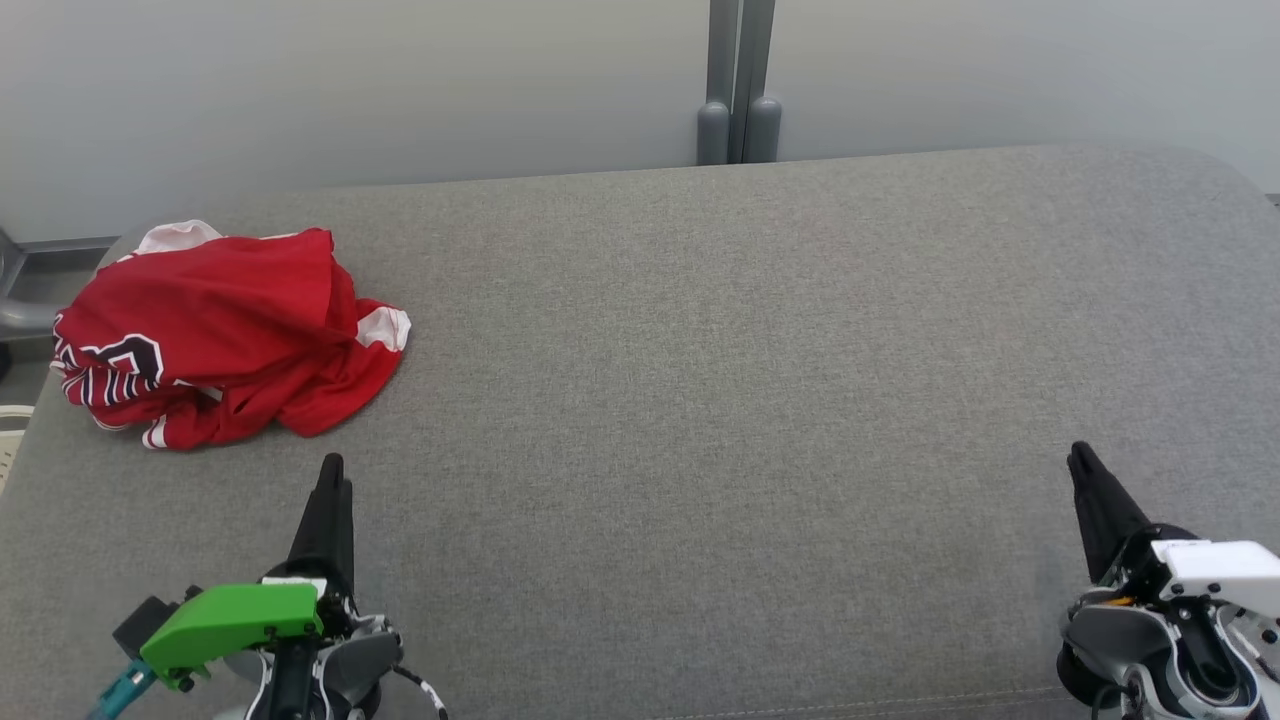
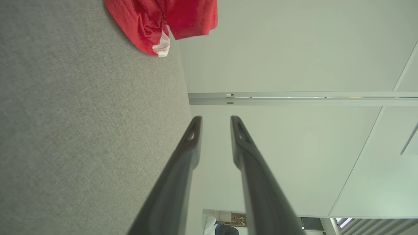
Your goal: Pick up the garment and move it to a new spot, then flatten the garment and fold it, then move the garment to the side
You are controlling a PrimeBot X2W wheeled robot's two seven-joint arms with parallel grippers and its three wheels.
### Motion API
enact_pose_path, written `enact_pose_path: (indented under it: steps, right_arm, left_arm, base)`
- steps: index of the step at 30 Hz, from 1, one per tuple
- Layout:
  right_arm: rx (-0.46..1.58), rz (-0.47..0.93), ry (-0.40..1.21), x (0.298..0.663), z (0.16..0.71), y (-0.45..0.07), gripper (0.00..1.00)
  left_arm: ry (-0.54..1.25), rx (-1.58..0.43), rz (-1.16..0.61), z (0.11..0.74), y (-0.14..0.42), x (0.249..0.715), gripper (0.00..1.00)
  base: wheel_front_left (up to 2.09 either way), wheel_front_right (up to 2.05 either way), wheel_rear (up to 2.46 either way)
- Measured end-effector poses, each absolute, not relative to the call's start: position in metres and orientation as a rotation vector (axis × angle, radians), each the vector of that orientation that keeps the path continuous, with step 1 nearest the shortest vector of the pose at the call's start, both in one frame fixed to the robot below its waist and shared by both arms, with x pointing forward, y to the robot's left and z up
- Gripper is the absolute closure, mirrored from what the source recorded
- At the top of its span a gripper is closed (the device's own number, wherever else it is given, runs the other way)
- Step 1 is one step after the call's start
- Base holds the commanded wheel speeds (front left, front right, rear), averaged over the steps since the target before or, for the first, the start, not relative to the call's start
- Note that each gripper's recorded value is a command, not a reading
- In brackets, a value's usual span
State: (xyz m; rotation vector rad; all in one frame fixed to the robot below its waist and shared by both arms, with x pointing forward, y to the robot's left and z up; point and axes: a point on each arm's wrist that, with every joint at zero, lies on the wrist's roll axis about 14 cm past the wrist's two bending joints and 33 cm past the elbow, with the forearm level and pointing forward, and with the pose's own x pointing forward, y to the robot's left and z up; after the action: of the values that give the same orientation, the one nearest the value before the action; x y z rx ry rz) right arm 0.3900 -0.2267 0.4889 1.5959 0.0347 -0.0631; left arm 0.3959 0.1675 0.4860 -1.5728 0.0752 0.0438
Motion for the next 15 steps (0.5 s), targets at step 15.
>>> enact_pose_path:
  steps: [15]
  right_arm:
    - [1.526, -0.083, 0.04, 0.389, 0.485, -0.214, 0.0]
  left_arm:
    - [0.044, -1.487, 0.066, 0.487, 0.173, 0.391, 0.0]
  base:
    - [0.0, 0.0, 0.0]
